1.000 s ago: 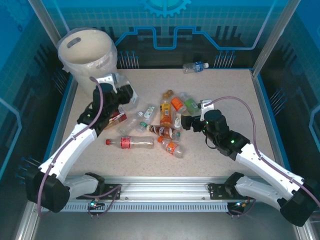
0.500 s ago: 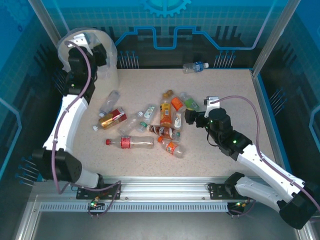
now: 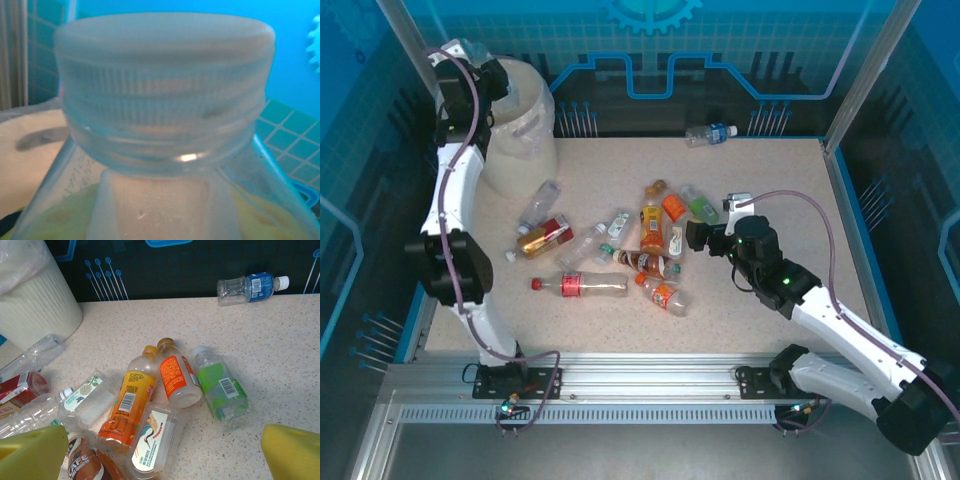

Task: Put the plastic bottles in the bin

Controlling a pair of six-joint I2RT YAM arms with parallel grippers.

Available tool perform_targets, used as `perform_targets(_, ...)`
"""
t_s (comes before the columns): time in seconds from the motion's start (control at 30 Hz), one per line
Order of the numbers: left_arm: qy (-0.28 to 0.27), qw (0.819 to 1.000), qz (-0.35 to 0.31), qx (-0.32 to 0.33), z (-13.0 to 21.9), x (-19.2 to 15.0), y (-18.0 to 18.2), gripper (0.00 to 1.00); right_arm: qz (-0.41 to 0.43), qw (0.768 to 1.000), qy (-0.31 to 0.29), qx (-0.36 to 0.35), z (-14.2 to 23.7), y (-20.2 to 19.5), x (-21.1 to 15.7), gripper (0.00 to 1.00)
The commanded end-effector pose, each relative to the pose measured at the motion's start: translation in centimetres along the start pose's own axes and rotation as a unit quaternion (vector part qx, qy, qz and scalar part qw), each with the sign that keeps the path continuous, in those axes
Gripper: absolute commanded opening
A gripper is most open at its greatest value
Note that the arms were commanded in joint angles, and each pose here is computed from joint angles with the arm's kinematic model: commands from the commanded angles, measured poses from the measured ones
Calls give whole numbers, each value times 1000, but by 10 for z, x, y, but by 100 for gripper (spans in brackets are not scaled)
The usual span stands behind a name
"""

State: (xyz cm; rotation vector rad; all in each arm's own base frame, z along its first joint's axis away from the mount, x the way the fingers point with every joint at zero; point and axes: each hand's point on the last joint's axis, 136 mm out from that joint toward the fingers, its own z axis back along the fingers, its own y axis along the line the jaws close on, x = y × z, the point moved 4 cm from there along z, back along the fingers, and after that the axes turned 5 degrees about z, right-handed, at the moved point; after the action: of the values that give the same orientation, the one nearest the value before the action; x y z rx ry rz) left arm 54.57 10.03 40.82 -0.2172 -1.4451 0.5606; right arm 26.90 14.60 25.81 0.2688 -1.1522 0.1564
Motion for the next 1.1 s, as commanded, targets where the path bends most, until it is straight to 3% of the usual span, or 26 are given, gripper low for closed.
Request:
perform_targets(0.0,30,999,23,-23,-14,-1,4,50,1,1000,-13,14,2,4,19,100)
perform_targets(0.23,100,993,33,-62,-40,-31,3,50,8,1000,5,16,-1,5,13,100)
perform_targets(0.63,183,969,64,-151,-49,-78,-6,58,32,997,38,56,-6,18,11,100)
perform_targets(1.0,209,965,78,-141,-55,-96,1,65,44,994,70,72,-13,24,0,100)
perform_targets(1.07,209,965,78,-139,-53,-96,1,71,43,994,73,68,-13,23,-1,100)
